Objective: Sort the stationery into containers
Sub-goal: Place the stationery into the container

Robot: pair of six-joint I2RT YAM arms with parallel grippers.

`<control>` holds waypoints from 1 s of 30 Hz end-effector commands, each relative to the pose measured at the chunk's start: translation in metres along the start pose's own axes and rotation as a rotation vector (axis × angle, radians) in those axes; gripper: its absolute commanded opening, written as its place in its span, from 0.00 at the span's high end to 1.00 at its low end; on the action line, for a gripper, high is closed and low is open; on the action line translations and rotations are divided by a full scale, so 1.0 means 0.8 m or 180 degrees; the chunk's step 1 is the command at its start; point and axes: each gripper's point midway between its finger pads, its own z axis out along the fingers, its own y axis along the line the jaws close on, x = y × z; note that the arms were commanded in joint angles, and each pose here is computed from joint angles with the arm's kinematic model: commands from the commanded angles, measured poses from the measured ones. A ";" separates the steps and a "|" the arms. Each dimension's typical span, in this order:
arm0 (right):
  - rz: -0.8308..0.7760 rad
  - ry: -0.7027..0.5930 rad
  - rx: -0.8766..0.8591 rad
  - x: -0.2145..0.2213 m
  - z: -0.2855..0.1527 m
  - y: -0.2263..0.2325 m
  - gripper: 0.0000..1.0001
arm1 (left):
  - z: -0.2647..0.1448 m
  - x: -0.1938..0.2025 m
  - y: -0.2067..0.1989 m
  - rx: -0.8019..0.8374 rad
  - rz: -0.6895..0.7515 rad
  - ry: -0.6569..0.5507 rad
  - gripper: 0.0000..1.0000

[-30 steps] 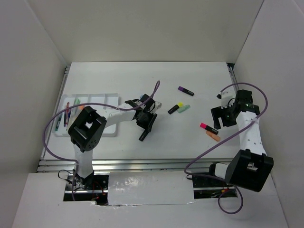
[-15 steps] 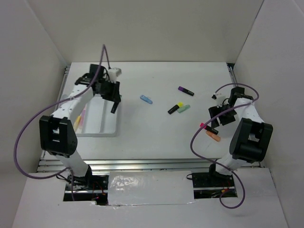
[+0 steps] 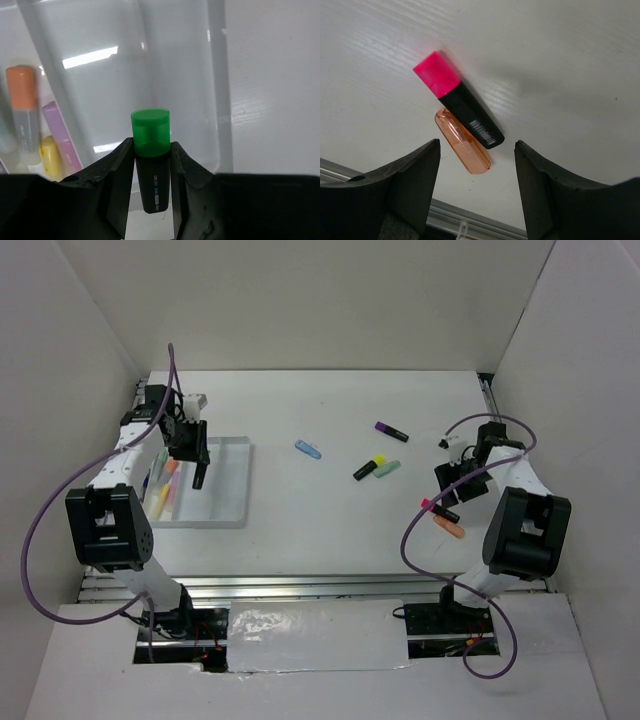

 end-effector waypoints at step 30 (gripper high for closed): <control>-0.0299 0.0173 0.0023 0.007 0.032 -0.012 0.51 | 0.041 -0.030 0.070 -0.0475 -0.0043 0.0000 0.40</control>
